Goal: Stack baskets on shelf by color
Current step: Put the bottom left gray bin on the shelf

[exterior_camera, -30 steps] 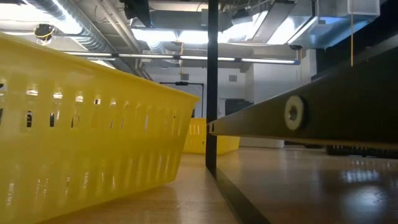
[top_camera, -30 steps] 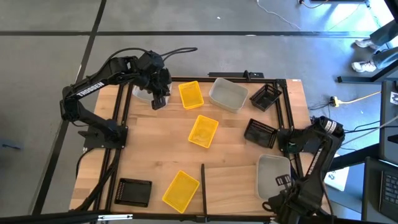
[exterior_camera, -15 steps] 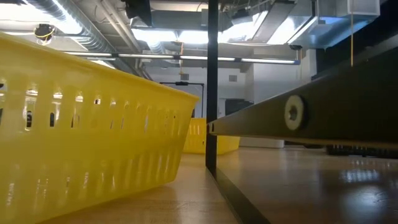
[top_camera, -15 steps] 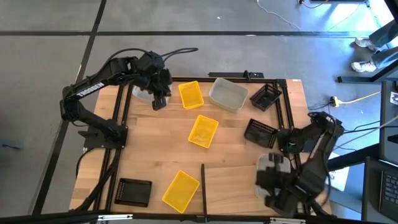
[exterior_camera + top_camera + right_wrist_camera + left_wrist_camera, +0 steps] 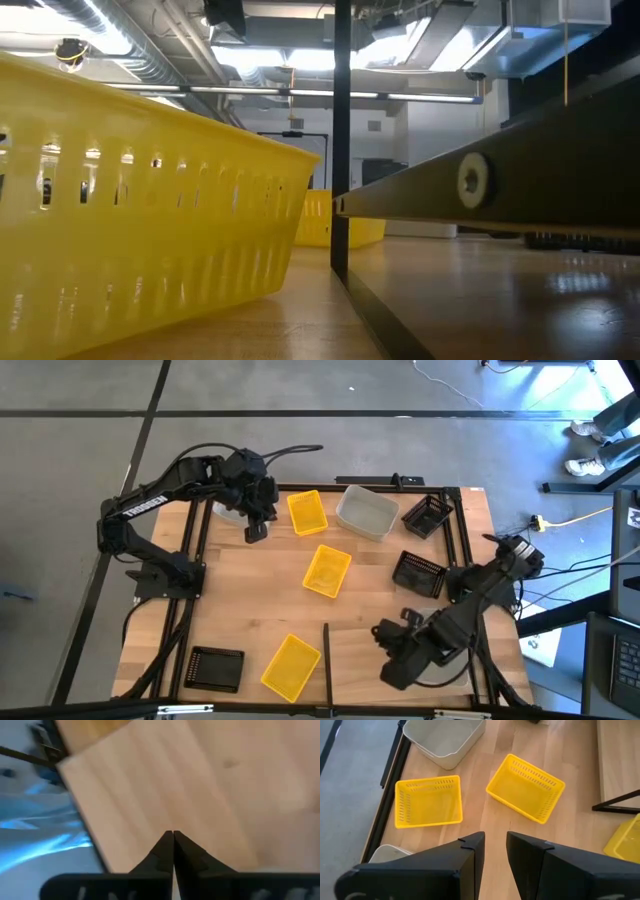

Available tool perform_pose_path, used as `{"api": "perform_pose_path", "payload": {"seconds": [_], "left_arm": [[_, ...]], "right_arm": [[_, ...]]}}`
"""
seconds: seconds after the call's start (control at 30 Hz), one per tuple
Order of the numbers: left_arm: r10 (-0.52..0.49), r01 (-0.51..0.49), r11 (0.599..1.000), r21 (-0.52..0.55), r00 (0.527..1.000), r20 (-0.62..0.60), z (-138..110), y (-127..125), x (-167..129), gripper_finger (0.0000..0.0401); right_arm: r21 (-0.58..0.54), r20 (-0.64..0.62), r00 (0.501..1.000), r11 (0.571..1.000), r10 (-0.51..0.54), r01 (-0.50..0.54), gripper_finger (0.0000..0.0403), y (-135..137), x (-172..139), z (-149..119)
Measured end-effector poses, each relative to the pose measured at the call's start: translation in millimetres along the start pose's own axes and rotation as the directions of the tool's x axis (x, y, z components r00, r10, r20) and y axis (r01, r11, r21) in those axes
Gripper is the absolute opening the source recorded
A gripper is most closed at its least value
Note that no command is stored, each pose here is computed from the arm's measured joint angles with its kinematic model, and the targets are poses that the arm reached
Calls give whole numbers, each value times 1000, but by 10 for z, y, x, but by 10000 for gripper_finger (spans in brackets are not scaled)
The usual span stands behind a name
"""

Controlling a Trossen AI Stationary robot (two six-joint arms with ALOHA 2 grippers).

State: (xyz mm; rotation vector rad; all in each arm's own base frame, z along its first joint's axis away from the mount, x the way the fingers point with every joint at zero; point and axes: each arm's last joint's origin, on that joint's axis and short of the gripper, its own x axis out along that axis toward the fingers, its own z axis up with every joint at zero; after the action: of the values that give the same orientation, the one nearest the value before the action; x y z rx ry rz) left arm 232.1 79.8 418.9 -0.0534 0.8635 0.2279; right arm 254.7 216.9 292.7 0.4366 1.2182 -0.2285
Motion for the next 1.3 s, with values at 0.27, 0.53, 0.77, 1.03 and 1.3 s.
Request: {"api": "perform_pose_path", "payload": {"seconds": [0.27,0.53,0.77,1.03,1.3], "left_arm": [[-4,4,1000,31,1000,-2,0,-14,0,71],[-4,4,999,33,1000,-2,0,-14,0,71],[-3,3,999,47,1000,-1,0,-14,0,71],[-3,3,999,50,1000,0,1,-13,0,71],[-2,2,999,49,1000,0,1,-11,0,71]], "right_arm": [[182,-116,993,983,-1,22,1,-110,357,-81],[294,-214,976,949,-51,114,1,-223,486,-182],[318,-315,948,936,-47,152,0,-266,552,-277],[331,-404,915,930,-16,162,0,-199,519,-442],[363,-446,894,906,-38,220,0,-173,481,-592]]}}
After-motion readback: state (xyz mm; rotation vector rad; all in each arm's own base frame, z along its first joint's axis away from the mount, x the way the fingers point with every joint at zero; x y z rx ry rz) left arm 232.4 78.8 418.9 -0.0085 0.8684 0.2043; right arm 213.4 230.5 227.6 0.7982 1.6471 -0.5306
